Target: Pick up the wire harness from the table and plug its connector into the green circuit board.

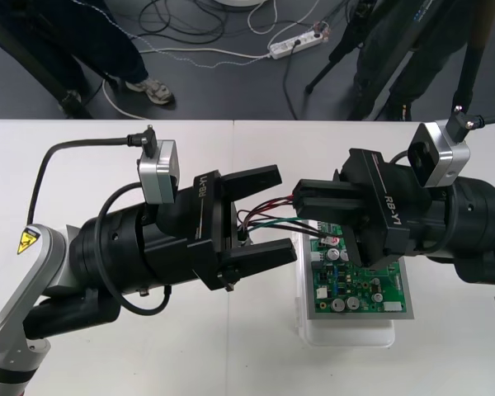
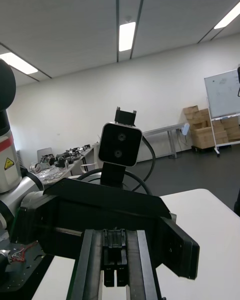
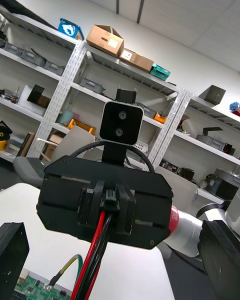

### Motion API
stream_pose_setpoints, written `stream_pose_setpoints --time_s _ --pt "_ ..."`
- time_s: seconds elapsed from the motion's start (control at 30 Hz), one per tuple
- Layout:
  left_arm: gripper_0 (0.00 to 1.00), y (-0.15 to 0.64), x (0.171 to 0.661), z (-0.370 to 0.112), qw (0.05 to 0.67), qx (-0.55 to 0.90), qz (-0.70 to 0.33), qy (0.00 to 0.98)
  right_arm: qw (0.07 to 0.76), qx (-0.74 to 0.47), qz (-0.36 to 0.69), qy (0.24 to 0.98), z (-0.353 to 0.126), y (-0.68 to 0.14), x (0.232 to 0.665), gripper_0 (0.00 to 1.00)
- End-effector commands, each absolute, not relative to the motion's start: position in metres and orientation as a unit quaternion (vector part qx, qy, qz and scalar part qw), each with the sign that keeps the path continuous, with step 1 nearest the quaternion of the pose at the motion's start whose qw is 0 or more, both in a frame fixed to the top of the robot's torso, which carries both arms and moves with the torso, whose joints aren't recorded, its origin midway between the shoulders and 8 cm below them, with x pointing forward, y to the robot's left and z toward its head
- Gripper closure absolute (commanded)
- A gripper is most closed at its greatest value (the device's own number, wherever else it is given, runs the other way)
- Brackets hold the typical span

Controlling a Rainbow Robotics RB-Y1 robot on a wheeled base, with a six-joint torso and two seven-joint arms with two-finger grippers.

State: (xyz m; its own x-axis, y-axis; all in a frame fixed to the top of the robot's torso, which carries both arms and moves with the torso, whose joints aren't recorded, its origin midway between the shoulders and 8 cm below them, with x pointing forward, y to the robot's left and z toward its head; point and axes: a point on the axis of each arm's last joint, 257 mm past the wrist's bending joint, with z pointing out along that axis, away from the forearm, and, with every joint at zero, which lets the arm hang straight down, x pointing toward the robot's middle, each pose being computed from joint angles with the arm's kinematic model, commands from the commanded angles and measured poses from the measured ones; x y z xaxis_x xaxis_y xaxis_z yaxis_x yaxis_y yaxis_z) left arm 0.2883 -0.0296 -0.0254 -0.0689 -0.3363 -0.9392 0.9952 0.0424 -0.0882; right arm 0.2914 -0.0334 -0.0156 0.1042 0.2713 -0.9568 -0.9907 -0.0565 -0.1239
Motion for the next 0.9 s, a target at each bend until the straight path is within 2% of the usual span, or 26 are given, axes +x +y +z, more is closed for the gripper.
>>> stream_pose_setpoints --time_s 0.03,0.47,0.9 --pt "0.00 -0.035 0.284 0.001 0.582 0.387 -0.579 0.419 0.600 -0.496 0.501 0.378 -0.008 -0.043 0.294 1.00" --pt "0.00 -0.031 0.283 -0.013 0.561 0.429 -0.559 0.435 0.613 -0.497 0.450 0.418 -0.016 -0.045 0.308 1.00" --pt "0.00 -0.043 0.281 -0.008 0.560 0.431 -0.563 0.429 0.625 -0.485 0.439 0.425 -0.014 -0.047 0.310 1.00"
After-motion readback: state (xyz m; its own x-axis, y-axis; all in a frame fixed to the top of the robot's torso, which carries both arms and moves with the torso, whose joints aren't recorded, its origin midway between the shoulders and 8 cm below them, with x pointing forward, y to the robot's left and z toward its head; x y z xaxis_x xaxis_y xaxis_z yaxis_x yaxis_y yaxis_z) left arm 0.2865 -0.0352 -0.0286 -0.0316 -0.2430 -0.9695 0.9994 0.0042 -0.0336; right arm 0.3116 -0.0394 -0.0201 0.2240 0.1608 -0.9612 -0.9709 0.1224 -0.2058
